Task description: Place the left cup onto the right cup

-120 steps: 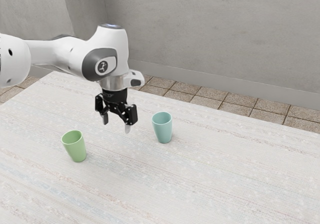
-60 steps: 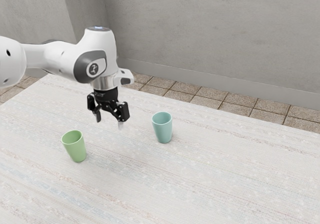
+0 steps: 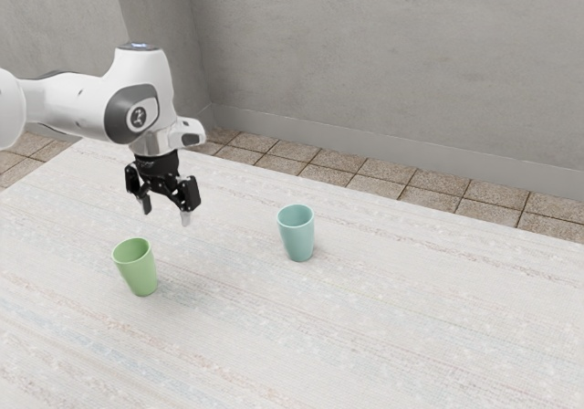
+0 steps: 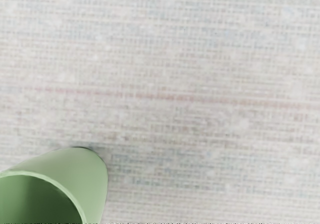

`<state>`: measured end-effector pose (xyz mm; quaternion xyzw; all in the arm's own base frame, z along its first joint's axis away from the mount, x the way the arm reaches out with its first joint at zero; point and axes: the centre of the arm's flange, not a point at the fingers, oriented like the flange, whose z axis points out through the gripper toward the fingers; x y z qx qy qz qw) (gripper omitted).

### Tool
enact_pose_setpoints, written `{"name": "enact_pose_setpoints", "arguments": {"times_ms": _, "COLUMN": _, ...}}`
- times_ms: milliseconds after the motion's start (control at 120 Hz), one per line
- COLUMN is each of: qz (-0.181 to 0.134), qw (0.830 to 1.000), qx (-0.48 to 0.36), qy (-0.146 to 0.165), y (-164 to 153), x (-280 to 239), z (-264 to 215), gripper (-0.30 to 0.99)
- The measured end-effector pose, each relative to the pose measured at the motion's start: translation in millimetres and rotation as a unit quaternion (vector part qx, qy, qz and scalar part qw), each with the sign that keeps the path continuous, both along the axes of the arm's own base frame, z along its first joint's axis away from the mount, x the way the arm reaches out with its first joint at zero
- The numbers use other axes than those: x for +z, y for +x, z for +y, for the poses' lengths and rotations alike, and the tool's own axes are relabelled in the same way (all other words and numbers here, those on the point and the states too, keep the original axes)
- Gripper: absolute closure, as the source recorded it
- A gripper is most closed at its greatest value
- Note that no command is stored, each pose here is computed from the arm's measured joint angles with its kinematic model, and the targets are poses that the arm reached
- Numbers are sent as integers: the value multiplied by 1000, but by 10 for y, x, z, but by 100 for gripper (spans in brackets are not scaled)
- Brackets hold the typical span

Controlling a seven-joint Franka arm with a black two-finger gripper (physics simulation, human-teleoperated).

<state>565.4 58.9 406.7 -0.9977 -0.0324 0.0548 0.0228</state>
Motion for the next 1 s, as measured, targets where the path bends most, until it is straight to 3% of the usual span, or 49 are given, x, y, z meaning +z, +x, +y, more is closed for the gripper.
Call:
{"name": "enact_pose_setpoints", "arguments": {"times_ms": 258, "qz": 21, "qw": 1000, "qx": -9, "qy": -7, "y": -153, "x": -167, "z": 127, "gripper": 0}}
{"name": "enact_pose_setpoints", "arguments": {"times_ms": 625, "qz": 28, "qw": 999, "qx": -20, "qy": -24, "y": -473, "x": -228, "z": 141, "gripper": 0}}
{"name": "enact_pose_setpoints", "arguments": {"times_ms": 1000, "qz": 32, "qw": 999, "qx": -24, "qy": -27, "y": -601, "x": -276, "z": 171, "gripper": 0}}
